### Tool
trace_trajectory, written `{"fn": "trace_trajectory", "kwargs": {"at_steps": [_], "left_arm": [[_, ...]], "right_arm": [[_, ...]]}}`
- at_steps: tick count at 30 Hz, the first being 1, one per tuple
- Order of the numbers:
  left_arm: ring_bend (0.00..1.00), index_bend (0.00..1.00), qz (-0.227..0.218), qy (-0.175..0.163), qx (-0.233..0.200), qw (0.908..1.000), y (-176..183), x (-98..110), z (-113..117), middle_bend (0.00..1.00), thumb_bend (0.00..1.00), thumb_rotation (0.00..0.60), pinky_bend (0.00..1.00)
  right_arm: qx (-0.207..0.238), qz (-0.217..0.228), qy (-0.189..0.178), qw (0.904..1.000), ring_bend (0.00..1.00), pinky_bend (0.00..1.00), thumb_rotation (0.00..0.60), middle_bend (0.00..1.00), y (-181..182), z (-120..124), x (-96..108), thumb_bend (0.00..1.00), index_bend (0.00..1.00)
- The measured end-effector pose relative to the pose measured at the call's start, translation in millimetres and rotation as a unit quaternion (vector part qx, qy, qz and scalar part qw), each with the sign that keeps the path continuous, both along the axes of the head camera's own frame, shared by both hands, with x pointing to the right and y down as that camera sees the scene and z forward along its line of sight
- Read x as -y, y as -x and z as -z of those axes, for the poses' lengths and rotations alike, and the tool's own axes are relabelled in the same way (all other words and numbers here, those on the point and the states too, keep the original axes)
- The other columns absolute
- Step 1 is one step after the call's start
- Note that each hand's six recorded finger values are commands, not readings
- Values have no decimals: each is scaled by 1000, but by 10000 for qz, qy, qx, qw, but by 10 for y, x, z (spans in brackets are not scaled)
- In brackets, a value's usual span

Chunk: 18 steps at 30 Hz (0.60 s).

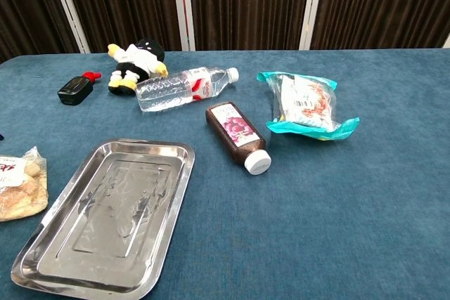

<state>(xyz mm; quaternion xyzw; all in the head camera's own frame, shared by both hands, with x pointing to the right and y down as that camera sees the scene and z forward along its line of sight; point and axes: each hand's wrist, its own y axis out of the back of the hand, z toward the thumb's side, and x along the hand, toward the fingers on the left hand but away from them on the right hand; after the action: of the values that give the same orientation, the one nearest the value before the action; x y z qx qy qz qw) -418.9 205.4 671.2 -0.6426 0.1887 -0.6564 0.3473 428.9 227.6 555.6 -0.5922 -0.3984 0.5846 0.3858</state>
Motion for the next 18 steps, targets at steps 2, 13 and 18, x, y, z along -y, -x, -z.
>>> {"fn": "trace_trajectory", "kwargs": {"at_steps": [2,13,18], "left_arm": [[216,277,-47,48,11,10000,-66,0,-80,238,152,600,374],[662,718,-222,-218,113,9995,-198,32,-184,735,349,600,715],[662,712,-285,-454,80,9985,-157,127,42,732,350,600,715]], "right_arm": [[6,-2,4,10000,0,120,600,0,0,-1,0,302,0],[69,-34,8,10000,0,120,600,0,-9,15,-9,303,0],[69,-40,14,10000,0,120,600,0,-10,14,-14,302,0]]}}
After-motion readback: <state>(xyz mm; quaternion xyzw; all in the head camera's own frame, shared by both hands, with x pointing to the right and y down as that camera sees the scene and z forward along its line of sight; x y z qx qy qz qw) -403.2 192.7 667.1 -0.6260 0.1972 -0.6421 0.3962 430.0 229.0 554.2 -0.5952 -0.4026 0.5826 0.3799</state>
